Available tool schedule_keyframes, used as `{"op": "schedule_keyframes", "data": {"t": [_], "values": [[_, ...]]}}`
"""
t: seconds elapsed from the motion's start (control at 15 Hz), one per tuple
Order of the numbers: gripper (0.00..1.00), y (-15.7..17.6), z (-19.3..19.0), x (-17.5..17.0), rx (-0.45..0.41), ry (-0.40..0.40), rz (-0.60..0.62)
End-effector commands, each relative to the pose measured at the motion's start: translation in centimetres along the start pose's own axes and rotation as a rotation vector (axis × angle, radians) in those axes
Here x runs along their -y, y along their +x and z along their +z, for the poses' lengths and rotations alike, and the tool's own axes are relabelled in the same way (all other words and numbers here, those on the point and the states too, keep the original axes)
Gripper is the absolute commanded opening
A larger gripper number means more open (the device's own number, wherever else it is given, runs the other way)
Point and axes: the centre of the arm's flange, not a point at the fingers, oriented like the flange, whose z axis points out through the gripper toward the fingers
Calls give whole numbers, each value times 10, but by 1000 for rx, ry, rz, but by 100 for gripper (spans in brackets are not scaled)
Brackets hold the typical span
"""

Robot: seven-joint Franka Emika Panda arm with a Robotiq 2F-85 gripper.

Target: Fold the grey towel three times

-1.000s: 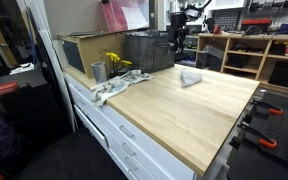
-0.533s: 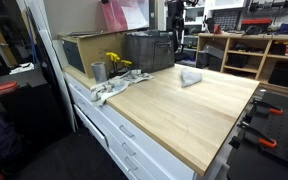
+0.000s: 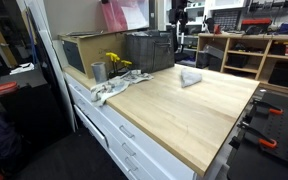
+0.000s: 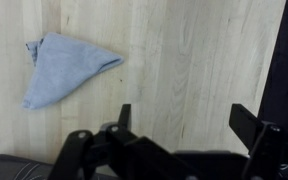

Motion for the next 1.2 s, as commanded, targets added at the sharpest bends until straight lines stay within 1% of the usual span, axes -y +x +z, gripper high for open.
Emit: {"op": "schedule_keyframes", "data": {"t": [0.0,0.13,0.27,0.47,0.6,0.67,0.73,0.8,1.13], "values": [[100,-22,-14,-9,-53,-13,20],[100,-29,-21,-15,-97,-37,18],[100,-40,-29,-20,-155,-80,16],[100,-67,-34,-19,-230,-164,12],[100,-86,-33,-13,-255,-203,21],[100,-99,-27,-7,-226,-179,37],[100,-57,-34,-21,-219,-171,15],[100,-64,-32,-19,-214,-168,17],[100,-59,-29,-19,-210,-168,15]]}}
